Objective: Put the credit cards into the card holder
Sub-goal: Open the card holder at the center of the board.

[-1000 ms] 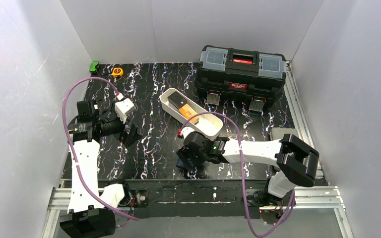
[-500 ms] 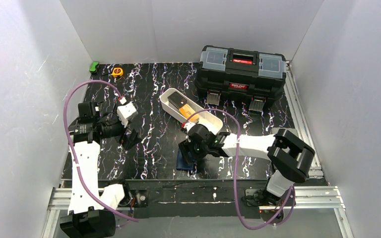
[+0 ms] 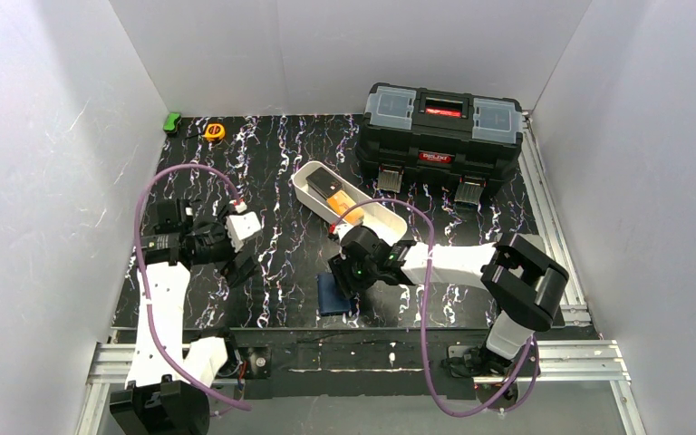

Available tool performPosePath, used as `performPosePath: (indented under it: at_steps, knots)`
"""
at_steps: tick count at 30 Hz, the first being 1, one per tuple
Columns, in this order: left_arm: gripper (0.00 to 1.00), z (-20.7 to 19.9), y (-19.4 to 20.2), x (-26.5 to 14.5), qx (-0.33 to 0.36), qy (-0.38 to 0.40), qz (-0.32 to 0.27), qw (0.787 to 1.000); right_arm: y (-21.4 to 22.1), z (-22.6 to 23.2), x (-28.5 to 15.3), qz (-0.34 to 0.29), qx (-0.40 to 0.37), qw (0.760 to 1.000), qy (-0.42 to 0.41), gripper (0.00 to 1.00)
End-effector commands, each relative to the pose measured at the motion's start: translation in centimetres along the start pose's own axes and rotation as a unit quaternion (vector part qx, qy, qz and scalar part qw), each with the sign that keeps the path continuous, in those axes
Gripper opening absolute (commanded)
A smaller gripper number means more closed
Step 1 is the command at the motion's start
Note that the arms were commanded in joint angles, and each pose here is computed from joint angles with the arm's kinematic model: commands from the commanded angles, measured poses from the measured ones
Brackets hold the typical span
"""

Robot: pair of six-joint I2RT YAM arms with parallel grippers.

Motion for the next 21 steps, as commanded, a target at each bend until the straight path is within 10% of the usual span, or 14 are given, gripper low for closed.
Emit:
performPosePath:
  at_steps: [1, 8, 21]
  knots:
    - [0.99, -0.3, 0.6, 0.9, 0.059, 0.011, 0.002, 0.998, -0.6, 0.5, -0.1, -0.015, -0.003, 1.0, -0.017, 0.46]
    - [0.99, -0.8, 0.6, 1.8, 0.077, 0.028, 0.01, 0.997, -1.9, 1.0, -0.4, -0.043, -0.018, 0.998, -0.032, 0.01]
    - [1.0, -2.9, -1.4, 3.6, 0.033, 0.123, -0.013, 0.992, -4.7, 2.4, -4.4, -0.13, -0.073, 0.986, -0.07, 0.01]
Point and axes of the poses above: each gripper's point midway between its finger pads, its own x axis out along the fingers, its own z axis along the line the jaws close on, y = z × x, the point moved 5 cm from there along -x, back along the fingers, and after that the axes turned 10 degrees about -x, right-handed, at the moved point
